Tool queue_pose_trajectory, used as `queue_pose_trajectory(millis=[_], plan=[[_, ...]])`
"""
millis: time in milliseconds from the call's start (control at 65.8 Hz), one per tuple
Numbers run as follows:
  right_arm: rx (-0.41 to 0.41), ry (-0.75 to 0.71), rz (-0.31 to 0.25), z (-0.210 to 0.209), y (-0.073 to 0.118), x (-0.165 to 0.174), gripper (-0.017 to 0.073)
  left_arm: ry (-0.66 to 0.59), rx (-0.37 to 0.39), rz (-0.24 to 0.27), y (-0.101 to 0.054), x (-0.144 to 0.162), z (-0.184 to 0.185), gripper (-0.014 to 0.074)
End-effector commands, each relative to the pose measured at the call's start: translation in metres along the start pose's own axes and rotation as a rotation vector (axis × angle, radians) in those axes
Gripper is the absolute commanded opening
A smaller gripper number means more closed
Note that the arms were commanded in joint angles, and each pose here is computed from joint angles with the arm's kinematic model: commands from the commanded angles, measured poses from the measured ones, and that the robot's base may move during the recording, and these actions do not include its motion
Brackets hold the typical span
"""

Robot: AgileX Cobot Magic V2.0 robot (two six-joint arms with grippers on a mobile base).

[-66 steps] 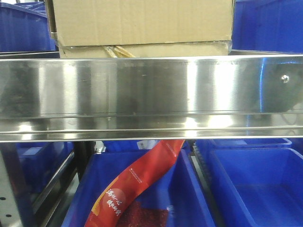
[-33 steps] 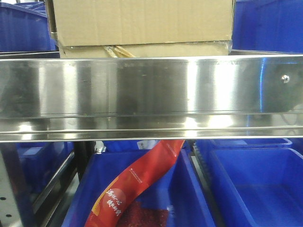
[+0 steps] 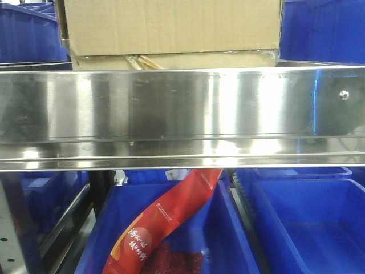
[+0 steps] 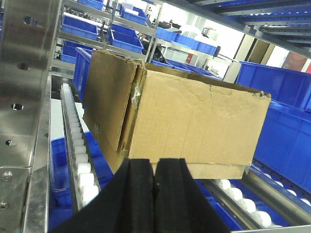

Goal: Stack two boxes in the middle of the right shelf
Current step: 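Open both grippers and withdraw them from the boxes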

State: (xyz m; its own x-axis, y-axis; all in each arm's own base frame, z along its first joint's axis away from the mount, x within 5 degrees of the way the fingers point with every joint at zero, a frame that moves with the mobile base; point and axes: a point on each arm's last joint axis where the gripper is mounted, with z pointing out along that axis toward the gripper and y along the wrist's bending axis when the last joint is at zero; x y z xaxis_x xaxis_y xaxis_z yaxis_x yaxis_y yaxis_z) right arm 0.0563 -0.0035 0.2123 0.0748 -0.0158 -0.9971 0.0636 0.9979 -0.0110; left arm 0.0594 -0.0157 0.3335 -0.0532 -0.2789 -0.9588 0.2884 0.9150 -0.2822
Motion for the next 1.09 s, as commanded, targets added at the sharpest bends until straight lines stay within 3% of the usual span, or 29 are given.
queue_pose_trajectory(millis=[0, 76, 106, 152, 258, 334, 563, 669, 1079], plan=[[0.004, -0.017, -0.003, 0.0, 0.0, -0.001, -0.016, -0.027, 0.006, -0.013, 0.002, 0.006, -0.002, -0.0091], [0.004, -0.017, -0.003, 0.0, 0.0, -0.001, -0.016, -0.1, 0.019, -0.055, 0.006, 0.022, -0.005, -0.0091], [0.004, -0.017, -0.003, 0.0, 0.0, -0.001, -0.016, -0.114, 0.003, -0.033, 0.009, 0.031, -0.007, -0.0091], [0.004, -0.017, -0.003, 0.0, 0.0, -0.001, -0.016, -0.108, -0.036, 0.008, 0.015, 0.045, -0.008, -0.0091], [0.004, -0.017, -0.003, 0.0, 0.0, -0.001, -0.016, -0.098, -0.123, 0.204, 0.024, 0.065, -0.011, -0.0091], [0.004, -0.017, -0.003, 0.0, 0.0, -0.001, -0.016, -0.103, -0.178, 0.276, 0.029, 0.073, -0.014, -0.0091], [0.004, -0.017, -0.003, 0.0, 0.0, -0.001, -0.016, -0.058, -0.275, 0.287, 0.045, 0.108, -0.012, -0.0091], [0.004, -0.017, -0.003, 0.0, 0.0, -0.001, -0.016, -0.125, -0.269, 0.297, 0.046, 0.109, -0.012, -0.0091], [0.004, -0.017, -0.003, 0.0, 0.0, -0.001, -0.016, -0.094, -0.273, 0.308, 0.047, 0.111, -0.011, -0.0091]])
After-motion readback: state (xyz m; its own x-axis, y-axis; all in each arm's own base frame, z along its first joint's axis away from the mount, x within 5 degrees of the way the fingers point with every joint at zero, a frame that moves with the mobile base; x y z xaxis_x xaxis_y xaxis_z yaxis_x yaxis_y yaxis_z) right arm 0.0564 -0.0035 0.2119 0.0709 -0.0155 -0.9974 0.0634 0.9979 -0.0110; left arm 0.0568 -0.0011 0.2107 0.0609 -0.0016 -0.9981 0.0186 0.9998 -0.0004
